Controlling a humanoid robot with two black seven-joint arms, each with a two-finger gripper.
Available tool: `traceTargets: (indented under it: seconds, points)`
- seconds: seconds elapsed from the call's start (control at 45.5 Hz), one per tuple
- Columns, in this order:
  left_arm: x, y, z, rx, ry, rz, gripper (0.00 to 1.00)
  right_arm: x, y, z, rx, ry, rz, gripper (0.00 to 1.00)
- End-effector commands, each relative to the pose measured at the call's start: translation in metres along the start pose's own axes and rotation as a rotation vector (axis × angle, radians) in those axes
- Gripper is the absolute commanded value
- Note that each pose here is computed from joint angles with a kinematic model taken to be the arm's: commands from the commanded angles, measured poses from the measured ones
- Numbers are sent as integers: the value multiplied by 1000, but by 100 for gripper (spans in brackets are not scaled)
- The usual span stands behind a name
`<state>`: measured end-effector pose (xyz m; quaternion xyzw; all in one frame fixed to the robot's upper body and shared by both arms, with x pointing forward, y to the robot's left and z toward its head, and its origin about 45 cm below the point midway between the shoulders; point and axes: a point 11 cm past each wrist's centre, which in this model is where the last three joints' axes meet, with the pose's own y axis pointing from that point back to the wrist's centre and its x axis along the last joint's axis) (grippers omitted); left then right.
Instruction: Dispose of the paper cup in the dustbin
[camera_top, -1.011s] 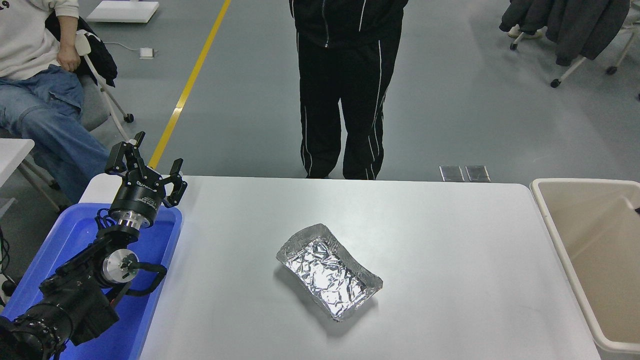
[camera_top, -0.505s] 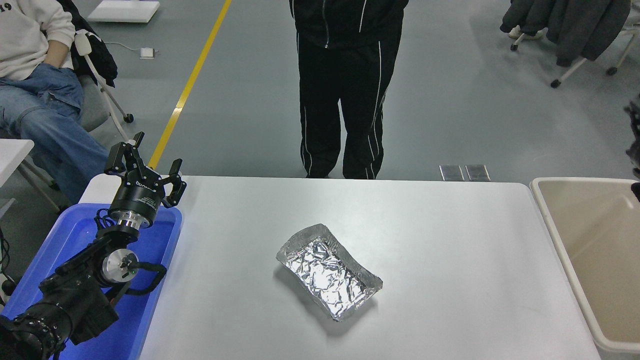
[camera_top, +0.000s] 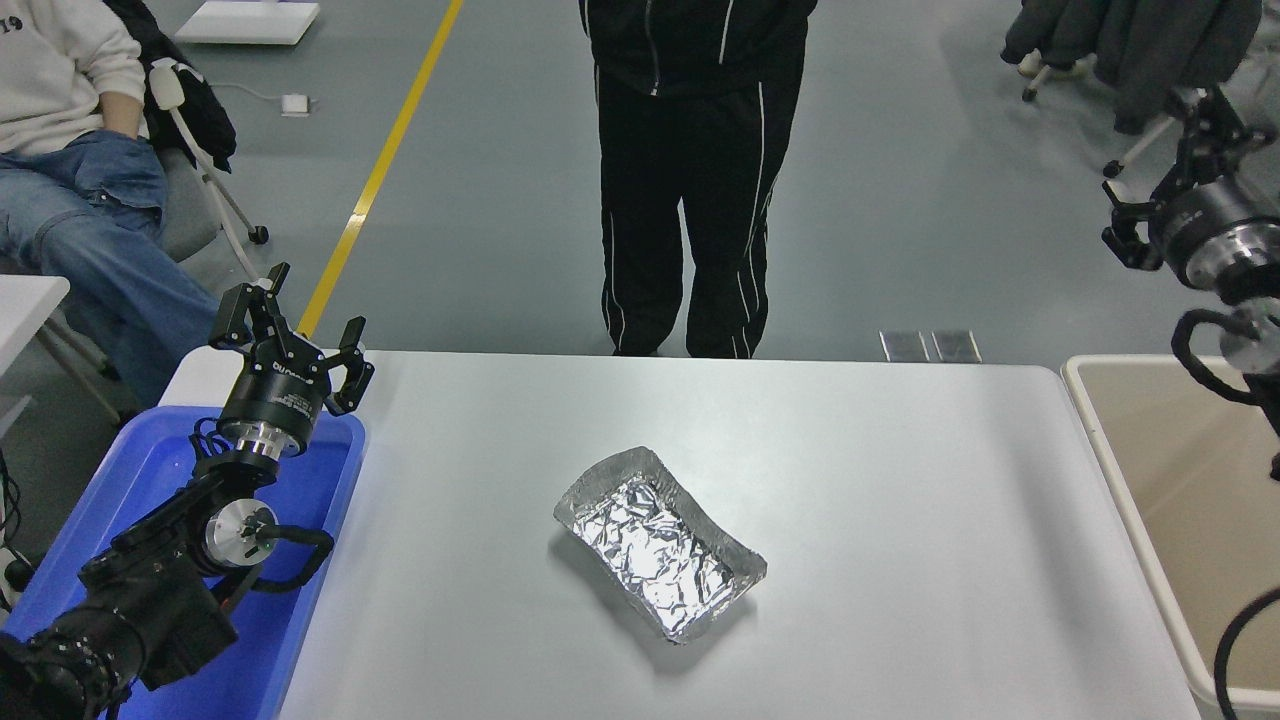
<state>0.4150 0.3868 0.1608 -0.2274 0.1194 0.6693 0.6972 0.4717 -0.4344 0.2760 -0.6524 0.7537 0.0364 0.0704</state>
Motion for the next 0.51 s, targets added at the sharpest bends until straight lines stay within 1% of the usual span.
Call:
traceTargets:
  seconds: [0.0,0.198,0.484]
  points:
    - [1,1,0,1,0,2,100,1,33,55,30,-88,27,99]
    - [0,0,0,0,1,-1,100,3,52,85,-12,-102,38,99]
    - [0,0,0,0,1,-1,100,-5,55,86,-12,-113,15,99]
